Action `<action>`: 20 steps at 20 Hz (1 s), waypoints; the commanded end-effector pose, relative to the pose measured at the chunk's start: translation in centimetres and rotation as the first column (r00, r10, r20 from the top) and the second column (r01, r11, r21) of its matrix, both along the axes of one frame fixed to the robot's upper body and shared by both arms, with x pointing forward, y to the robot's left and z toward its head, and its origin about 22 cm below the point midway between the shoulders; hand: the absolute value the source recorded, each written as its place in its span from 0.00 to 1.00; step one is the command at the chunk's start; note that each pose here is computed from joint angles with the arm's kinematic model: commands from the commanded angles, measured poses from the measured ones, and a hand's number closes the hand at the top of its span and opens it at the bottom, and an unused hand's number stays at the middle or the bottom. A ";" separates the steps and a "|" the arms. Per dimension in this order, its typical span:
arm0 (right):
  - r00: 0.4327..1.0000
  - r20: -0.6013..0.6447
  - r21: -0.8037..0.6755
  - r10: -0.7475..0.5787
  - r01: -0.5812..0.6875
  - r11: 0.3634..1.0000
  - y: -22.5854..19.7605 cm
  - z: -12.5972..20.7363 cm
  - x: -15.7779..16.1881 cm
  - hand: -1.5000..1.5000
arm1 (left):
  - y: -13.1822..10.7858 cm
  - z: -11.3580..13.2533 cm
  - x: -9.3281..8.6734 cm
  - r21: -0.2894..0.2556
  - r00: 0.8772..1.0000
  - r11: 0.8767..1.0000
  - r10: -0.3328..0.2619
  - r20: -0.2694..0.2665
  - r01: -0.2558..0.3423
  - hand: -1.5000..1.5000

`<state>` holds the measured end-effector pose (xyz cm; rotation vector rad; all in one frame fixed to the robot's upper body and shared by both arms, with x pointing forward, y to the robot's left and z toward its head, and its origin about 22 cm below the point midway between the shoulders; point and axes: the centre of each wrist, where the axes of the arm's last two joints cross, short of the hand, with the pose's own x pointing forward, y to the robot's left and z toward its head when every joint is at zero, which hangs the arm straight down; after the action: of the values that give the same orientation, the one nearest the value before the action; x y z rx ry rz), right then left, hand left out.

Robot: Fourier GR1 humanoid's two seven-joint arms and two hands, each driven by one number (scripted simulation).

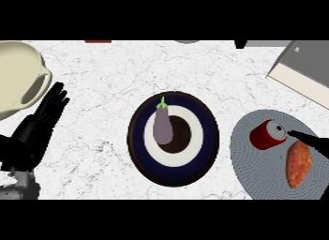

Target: Pick the sweet potato from the placemat and place it in the tiered shelf

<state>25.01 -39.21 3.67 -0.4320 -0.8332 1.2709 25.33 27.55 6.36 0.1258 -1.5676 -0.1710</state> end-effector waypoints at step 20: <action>0.985 0.174 -0.012 -0.008 0.011 1.000 0.3 -6.6 -1.5 1.00 | 0.7 -0.8 0.4 -0.003 1.000 1.000 0.012 -0.012 -0.012 0.50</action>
<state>24.16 -39.68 -0.55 -0.5285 -0.9618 1.2620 25.87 28.06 6.20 0.1273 -1.5661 -0.1721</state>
